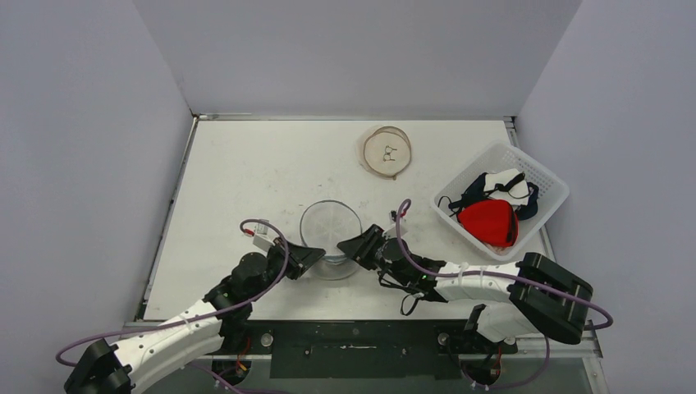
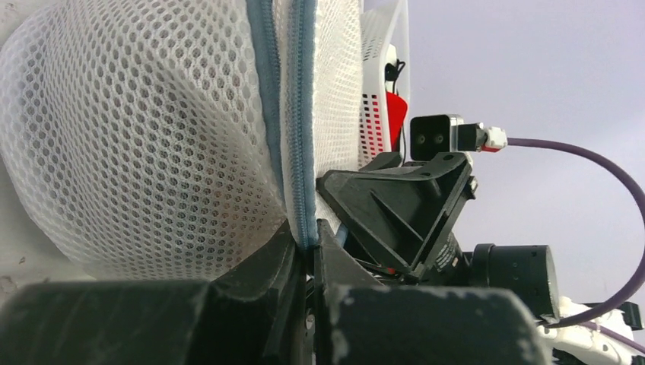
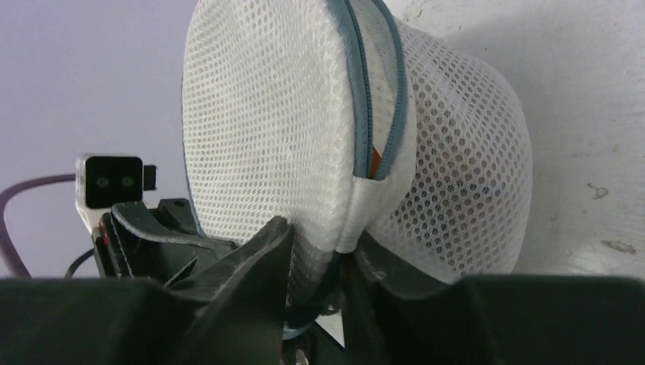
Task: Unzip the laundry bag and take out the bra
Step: Adjust the laundry bag at the center of the board.
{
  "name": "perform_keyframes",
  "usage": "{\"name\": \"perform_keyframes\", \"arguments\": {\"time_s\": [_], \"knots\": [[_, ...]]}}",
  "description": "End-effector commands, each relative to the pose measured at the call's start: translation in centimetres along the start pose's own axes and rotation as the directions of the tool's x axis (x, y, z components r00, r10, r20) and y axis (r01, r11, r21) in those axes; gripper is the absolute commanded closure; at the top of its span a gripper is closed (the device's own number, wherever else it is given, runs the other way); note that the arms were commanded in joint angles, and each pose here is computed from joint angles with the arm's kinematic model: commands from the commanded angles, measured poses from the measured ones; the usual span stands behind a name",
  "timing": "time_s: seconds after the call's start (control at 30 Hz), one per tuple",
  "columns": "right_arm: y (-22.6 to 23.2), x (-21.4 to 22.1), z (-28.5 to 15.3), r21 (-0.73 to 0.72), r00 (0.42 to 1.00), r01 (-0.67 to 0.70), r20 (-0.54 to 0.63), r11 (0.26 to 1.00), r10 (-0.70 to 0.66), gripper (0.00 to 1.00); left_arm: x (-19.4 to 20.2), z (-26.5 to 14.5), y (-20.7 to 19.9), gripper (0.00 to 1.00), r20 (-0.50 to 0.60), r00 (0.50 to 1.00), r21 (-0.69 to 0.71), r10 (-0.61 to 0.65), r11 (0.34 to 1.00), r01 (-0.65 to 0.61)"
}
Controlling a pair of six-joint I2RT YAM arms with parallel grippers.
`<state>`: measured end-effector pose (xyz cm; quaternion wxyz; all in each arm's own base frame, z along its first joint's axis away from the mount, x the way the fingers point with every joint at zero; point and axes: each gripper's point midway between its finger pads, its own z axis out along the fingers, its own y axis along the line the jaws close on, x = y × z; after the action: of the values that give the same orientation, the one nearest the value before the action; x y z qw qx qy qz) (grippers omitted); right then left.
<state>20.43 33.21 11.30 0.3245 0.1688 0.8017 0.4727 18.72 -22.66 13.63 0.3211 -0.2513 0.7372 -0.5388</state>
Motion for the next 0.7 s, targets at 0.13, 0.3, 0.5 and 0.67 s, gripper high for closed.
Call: {"name": "perform_keyframes", "arguments": {"time_s": [0.13, 0.3, 0.5, 0.67], "knots": [[3.9, -2.2, -0.4, -0.057, 0.987, 0.162, 0.033, 0.985, -0.160, 0.95, -1.1, -0.4, -2.3, 0.57, 0.041, 0.995, 0.004, 0.089, 0.996, -0.089], [4.9, -4.4, -2.1, 0.006, 0.889, 0.458, 0.008, 0.889, -0.458, 0.95, -3.7, -3.4, -2.8, 0.04, 0.113, 0.969, -0.105, 0.217, 0.973, -0.206], [7.0, -4.3, -1.8, -0.068, 0.703, 0.693, -0.157, 0.718, -0.693, 0.95, -8.5, -8.4, -6.2, 0.04, 0.278, 0.899, -0.174, 0.339, 0.938, -0.300], [11.6, -2.4, -1.2, -0.290, 0.620, 0.712, -0.165, 0.639, -0.767, 0.95, -11.1, -11.2, -7.7, 0.04, 0.381, 0.846, -0.206, 0.373, 0.926, -0.316]]}}
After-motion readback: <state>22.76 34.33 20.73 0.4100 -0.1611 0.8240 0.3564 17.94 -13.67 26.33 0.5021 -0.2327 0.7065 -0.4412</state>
